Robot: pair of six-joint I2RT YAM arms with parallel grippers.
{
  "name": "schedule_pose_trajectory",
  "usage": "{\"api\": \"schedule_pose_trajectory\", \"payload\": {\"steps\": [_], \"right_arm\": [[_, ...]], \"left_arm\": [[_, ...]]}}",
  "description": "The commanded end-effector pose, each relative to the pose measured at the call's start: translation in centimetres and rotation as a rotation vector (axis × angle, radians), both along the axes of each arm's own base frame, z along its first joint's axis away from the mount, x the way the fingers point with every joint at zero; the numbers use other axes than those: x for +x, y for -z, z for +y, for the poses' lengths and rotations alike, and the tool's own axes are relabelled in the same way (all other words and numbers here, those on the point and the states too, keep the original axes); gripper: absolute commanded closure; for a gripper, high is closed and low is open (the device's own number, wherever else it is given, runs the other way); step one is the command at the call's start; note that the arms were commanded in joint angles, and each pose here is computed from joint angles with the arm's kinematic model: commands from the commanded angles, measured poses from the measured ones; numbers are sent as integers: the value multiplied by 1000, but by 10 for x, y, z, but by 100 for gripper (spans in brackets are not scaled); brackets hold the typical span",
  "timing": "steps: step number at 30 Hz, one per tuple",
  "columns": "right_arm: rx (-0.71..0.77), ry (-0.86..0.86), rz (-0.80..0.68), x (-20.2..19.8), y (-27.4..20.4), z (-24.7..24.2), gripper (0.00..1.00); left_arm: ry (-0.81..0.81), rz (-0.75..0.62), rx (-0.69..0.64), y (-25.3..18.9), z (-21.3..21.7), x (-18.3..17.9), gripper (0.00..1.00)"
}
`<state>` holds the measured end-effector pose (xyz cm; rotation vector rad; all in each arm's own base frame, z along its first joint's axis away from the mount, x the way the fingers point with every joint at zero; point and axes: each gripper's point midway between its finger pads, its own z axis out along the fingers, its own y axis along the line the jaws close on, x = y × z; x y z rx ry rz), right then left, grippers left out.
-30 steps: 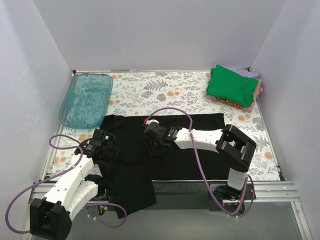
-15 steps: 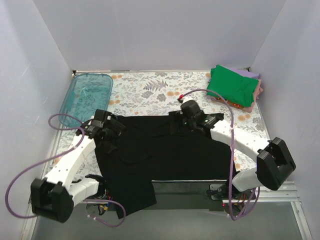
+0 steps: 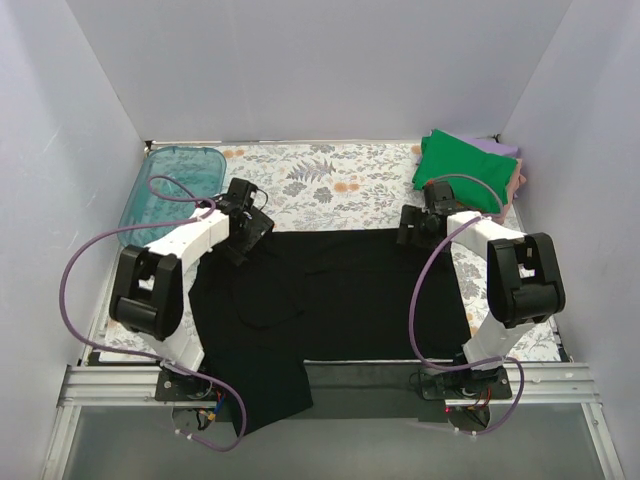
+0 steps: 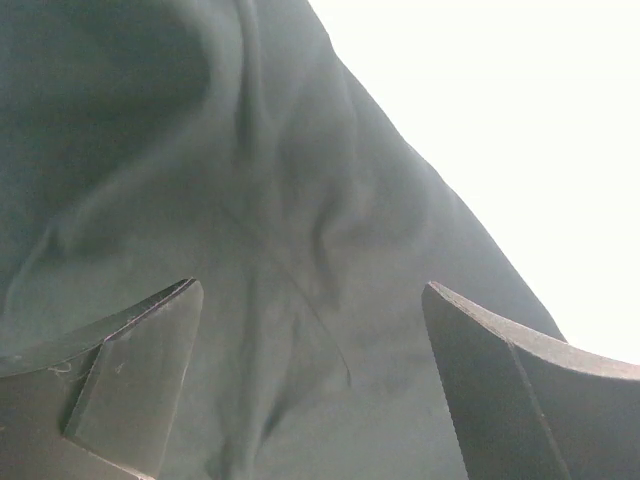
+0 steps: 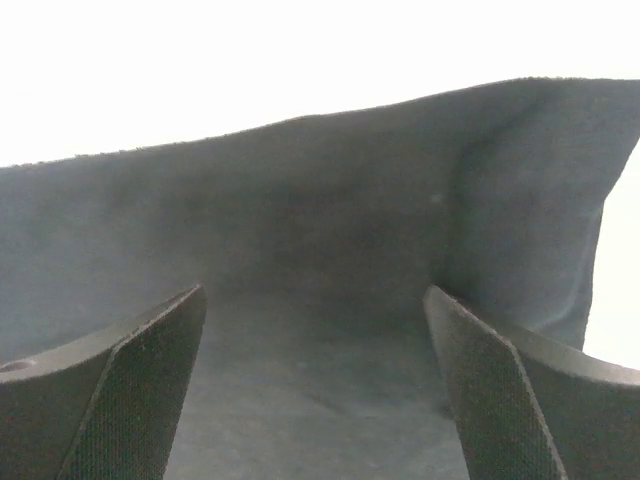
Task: Fold and stack the t-shirts
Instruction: Fold the tshirt
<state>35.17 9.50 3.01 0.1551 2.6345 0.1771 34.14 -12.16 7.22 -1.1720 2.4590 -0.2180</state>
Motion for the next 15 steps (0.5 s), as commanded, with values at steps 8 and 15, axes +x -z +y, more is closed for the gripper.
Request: {"api": "schedule_pose_trajectory", "payload": {"steps": [8, 15], "right_arm": [[-59, 125, 124, -2, 47, -52, 2], [-72, 230, 129, 9, 50, -91, 2]], "left_arm": [[-41, 119, 16, 51, 5, 15, 9], [37, 135, -50, 74, -19, 38, 10]]}}
